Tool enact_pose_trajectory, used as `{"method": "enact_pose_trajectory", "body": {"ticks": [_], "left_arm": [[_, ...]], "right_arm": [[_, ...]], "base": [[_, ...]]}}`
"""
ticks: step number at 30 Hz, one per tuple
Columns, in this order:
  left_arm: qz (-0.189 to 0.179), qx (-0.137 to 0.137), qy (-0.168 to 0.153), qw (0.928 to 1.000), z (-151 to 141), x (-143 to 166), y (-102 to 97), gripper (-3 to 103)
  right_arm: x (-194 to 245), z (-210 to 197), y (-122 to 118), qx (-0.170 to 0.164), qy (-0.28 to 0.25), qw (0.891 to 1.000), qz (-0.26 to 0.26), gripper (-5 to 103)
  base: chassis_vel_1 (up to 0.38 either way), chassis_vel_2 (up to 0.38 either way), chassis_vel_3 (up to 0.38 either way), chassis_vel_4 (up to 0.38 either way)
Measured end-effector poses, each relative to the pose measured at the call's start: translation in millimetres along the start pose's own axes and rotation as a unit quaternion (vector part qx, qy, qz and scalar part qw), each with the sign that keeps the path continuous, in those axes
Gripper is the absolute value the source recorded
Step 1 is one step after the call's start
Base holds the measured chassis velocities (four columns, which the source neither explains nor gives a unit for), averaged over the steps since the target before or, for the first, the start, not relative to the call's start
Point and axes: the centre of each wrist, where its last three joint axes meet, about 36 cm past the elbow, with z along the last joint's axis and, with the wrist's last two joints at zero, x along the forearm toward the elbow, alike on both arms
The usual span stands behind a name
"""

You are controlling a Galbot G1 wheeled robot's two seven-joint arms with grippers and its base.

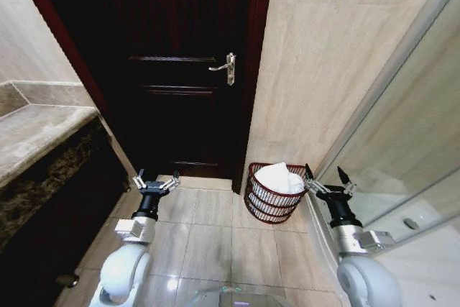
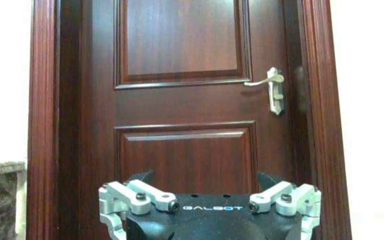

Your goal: Discard the used towel into the hamper.

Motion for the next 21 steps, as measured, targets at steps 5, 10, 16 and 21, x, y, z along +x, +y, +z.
{"method": "enact_pose_trajectory", "body": {"ticks": [5, 10, 16, 21], "left_arm": [[-0.001, -0.001, -0.004, 1.0000, -3.9, -0.2, 0.2, 100], [-0.004, 0.000, -0.005, 1.0000, -6.3, 1.0, -1.0, 100], [-0.008, 0.001, -0.005, 1.0000, -7.7, 5.7, -3.4, 100], [-0.009, 0.001, -0.005, 0.9999, -9.1, 7.1, -3.9, 100]], "right_arm": [[-0.7, -3.0, -0.6, 0.001, -0.001, 1.000, -0.004, 100], [-1.1, -4.1, -1.5, 0.002, -0.002, 1.000, -0.006, 100], [0.2, -5.5, 1.7, -0.001, -0.001, 1.000, -0.011, 100], [1.5, -5.1, 2.9, -0.002, 0.001, 1.000, -0.013, 100]], "base": [[0.000, 0.000, 0.000, 0.000], [0.000, 0.000, 0.000, 0.000], [0.000, 0.000, 0.000, 0.000], [0.000, 0.000, 0.000, 0.000]]}}
